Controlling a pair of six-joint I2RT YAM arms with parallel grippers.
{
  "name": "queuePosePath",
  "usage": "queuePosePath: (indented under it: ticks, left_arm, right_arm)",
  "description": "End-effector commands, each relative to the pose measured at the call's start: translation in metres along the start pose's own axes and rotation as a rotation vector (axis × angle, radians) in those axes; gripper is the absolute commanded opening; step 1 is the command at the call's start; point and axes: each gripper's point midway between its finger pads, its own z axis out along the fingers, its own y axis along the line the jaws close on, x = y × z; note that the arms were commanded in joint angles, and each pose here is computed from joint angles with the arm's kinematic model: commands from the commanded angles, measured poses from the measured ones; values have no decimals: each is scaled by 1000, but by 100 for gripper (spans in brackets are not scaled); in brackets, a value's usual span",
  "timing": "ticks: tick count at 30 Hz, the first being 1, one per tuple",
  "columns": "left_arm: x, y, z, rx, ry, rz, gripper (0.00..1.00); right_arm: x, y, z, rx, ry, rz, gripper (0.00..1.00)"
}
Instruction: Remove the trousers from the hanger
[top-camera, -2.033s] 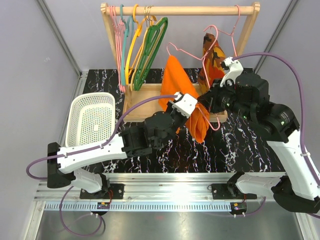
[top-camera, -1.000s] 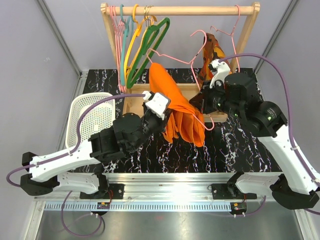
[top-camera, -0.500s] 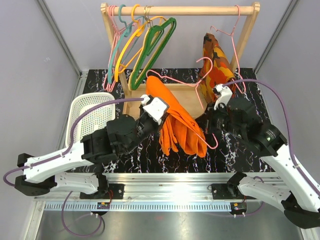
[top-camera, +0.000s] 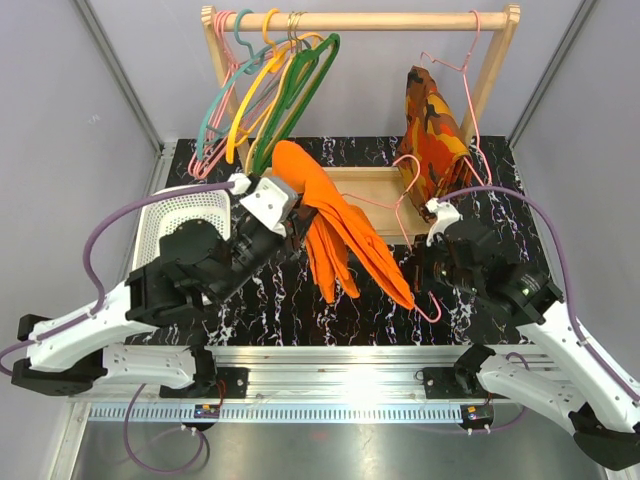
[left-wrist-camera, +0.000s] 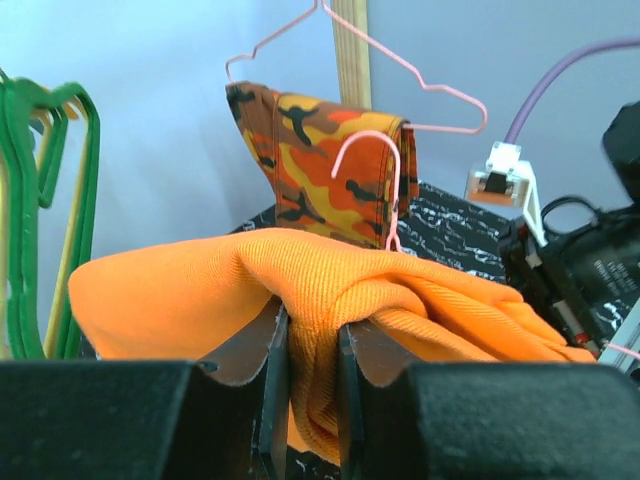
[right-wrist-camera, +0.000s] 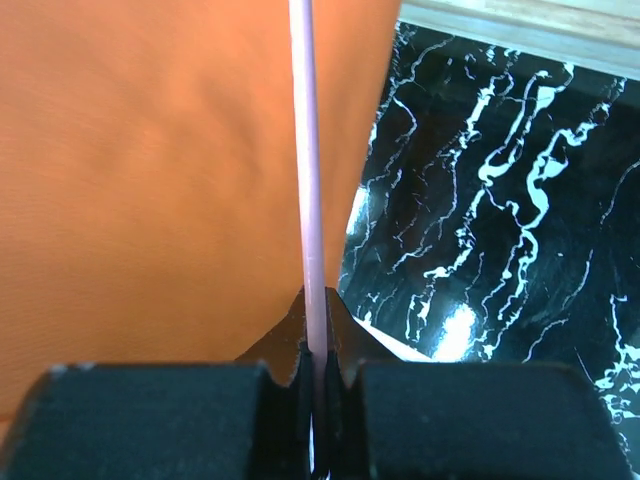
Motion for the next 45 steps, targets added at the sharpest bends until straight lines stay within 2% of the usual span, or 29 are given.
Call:
queuePosePath:
  ticks: [1,7,12,15,16,24,28,30,34,37,39,40,41,44,45]
  left_arm:
    - [-122,40,-41,-29,-371,-176,0]
    - [-123,52,-62,-19,-361,-142,0]
    - [-71,46,-68,7,-244,-61,0]
    - [-48,55,-81,-12,-208,-63,0]
    - [-29,53,-79,-22,-172,-53,0]
    - [50,96,-97,-306,-7,-65,0]
    - [77,136,-116,-608,63,-52,0]
    - [78,145,-124,-671,51,-83,0]
    - [59,169,-154,-720,-50,-199,0]
    - [52,183,-166,-792,-47,-168,0]
    - [46,189,-171,-822,-29,-99,0]
    - [40,193,-172,-852,-58,-129,0]
    - [38,196,-174,-876,-23,-32,0]
    - [25,204,-171,-930,-46,46,0]
    - [22,214,-176,-999,-43,73,0]
  right_arm:
    - [10,-26,3,121,17,0,0]
    - [23,-41,18,182,37,22,0]
    - [10,-64,20,319,-46,51,0]
    - [2,-64,23,324,-73,49,0]
    - [-1,-63,24,323,-78,45,0]
    - [-26,-59,26,341,-127,21,0]
    - [-44,-55,20,344,-165,3,0]
    - [-47,-55,20,350,-166,-7,0]
    - [-56,-53,20,353,-173,-28,0]
    - [-58,-51,23,349,-175,-34,0]
    - [-59,-50,27,346,-171,-37,0]
    - [-60,-50,28,345,-173,-38,0]
    - [-60,-49,31,343,-166,-39,0]
    - [-65,-46,34,337,-169,-43,0]
    - [-68,-45,35,332,-176,-43,0]
